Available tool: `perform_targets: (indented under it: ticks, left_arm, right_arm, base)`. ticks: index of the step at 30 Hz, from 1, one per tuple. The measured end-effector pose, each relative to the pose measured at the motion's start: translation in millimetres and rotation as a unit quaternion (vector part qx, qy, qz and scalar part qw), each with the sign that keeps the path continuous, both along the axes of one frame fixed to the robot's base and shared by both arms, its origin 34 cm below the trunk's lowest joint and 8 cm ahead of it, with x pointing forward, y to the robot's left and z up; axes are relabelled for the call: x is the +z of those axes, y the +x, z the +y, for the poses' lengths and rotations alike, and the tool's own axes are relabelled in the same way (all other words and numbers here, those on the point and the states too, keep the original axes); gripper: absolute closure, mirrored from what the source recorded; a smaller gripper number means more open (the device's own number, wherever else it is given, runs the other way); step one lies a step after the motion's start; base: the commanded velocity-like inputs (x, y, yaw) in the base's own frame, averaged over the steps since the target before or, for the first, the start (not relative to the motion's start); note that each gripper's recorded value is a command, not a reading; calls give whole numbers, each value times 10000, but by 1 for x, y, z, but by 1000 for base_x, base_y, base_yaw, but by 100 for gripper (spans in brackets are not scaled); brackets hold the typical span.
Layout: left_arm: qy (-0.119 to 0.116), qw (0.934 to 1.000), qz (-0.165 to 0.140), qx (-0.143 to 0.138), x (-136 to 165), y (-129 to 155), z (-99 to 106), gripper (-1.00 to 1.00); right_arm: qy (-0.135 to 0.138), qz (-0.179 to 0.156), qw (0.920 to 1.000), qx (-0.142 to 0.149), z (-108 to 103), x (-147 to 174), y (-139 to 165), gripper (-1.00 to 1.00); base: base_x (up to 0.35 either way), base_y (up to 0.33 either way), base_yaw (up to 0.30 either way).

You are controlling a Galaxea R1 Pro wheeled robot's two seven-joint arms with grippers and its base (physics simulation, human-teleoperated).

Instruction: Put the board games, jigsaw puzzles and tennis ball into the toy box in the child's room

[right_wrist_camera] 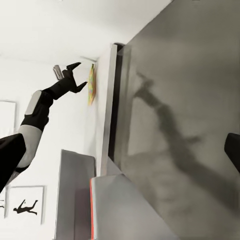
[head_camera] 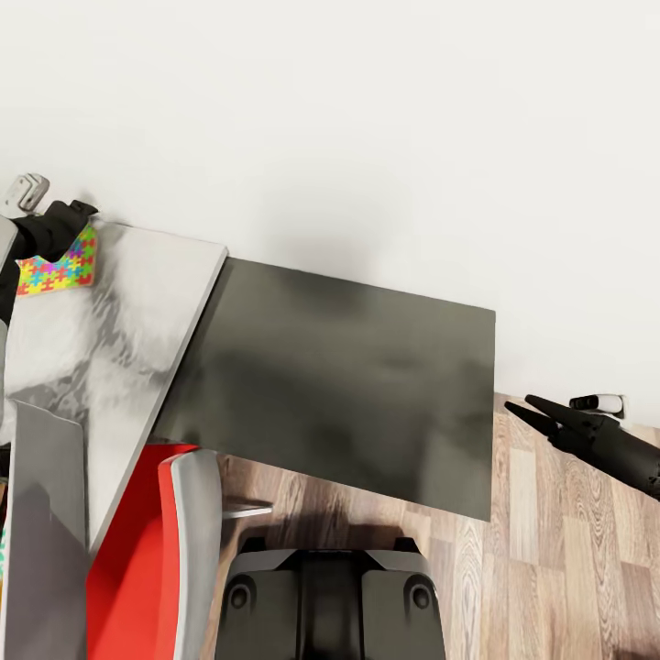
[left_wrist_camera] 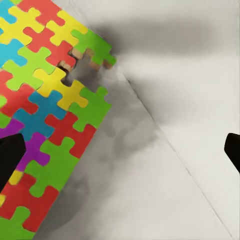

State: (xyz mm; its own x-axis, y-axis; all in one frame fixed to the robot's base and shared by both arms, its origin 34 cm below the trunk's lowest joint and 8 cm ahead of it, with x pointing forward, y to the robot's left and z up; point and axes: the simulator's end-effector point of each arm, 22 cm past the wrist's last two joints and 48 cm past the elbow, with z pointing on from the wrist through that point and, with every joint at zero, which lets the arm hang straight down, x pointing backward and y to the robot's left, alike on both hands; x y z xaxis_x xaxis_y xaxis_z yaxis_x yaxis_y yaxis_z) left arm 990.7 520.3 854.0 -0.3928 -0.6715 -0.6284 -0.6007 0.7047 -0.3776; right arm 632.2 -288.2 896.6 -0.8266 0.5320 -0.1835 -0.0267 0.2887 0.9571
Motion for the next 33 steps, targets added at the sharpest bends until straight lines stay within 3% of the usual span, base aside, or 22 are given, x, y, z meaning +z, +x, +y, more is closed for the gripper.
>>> perform_targets:
  ticks: [6, 12, 20, 33]
  left_arm:
    - [228, 9993, -16, 311, 20, -2, 35, -100]
    - [347, 9983, -183, 438, 47, 4, 58, -100]
    - [508, 9968, -193, 594, 59, -7, 88, -100]
    - [507, 9968, -193, 595, 59, -7, 88, -100]
  right_arm:
    - [94, -122, 9999, -30, 3, 6, 8, -100]
    - [94, -122, 9999, -30, 3, 6, 8, -100]
    - [93, -122, 9999, -30, 3, 6, 8, -100]
    - [93, -121, 9999, -30, 3, 6, 8, -100]
  base:
    - [0, 0, 0]
    - [0, 0, 0]
    - [0, 0, 0]
    - [0, 0, 0]
